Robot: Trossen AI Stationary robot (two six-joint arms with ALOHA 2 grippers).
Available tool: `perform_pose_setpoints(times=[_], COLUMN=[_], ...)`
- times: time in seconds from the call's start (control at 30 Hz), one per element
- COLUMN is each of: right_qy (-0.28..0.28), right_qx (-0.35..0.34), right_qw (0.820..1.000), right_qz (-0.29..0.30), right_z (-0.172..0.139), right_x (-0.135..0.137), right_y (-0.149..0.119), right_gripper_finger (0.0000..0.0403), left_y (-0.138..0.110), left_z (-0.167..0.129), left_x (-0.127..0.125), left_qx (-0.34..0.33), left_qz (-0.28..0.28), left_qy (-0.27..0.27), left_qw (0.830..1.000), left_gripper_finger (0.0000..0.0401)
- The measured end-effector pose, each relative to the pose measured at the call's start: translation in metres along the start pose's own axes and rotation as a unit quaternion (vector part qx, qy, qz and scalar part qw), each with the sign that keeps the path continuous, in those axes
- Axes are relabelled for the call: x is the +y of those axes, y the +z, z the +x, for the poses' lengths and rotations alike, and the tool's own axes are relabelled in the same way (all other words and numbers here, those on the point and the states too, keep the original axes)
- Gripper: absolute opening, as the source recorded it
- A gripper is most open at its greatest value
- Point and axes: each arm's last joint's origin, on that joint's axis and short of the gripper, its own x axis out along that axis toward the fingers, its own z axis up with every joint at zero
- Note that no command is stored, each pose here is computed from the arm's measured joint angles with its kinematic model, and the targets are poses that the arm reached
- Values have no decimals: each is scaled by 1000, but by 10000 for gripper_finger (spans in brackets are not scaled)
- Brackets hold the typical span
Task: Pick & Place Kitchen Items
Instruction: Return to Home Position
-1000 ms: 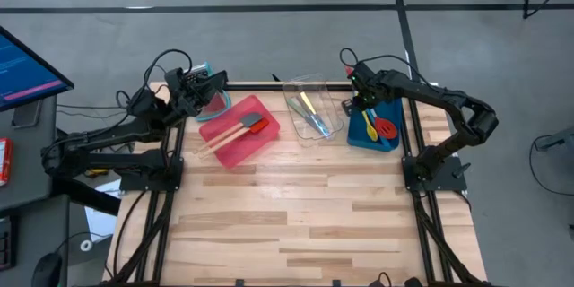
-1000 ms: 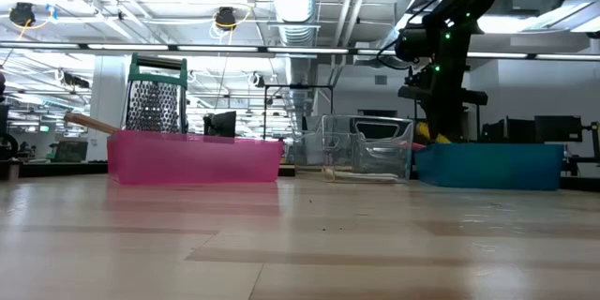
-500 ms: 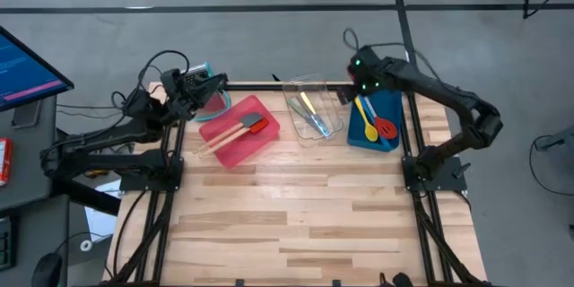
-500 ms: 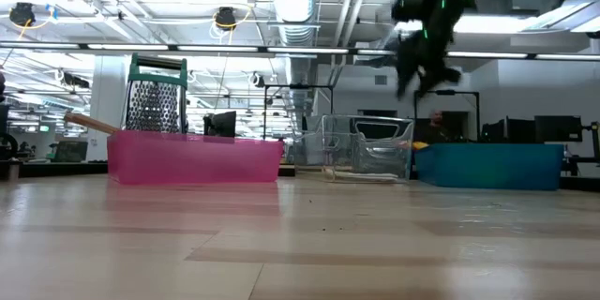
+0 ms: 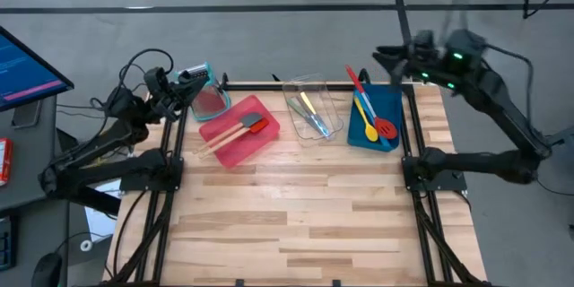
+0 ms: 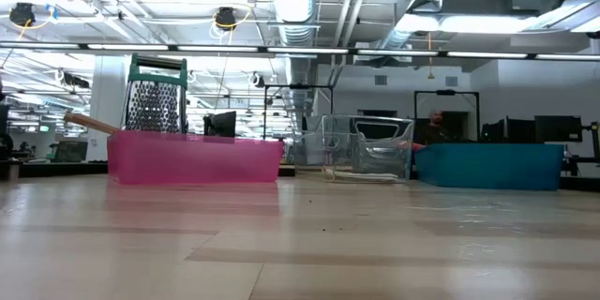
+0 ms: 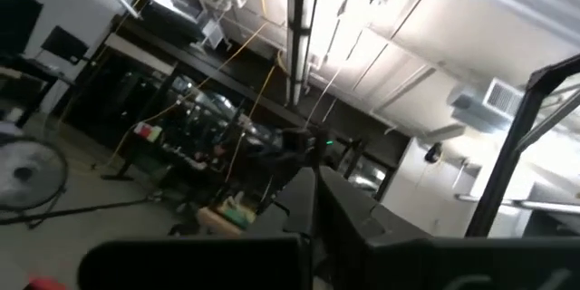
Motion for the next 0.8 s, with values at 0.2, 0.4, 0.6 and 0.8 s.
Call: perform_pose_setpoints(times=[0.2, 0.4, 0.6, 0.8], right_qy=[7, 52, 114, 122], right_qx=[-28, -76, -132, -147], right_qw=[1000, 996, 982, 977], right_qz=[-4, 18, 70, 95], right_z=[-39, -46, -49, -53], right_x=[0, -4, -7, -11], right_y=[-22, -67, -105, -129], right_gripper_finger=[13, 6, 4, 2], left_y=[-2, 4, 0, -13], left_z=[-6, -11, -30, -32], left_x=[11, 20, 25, 14], left_qx=[74, 98, 75, 49], left_qz=[5, 9, -26, 30], left_qy=[0, 8, 152, 232], left_qw=[997, 995, 985, 971], left_gripper_finger=[1, 1, 0, 0])
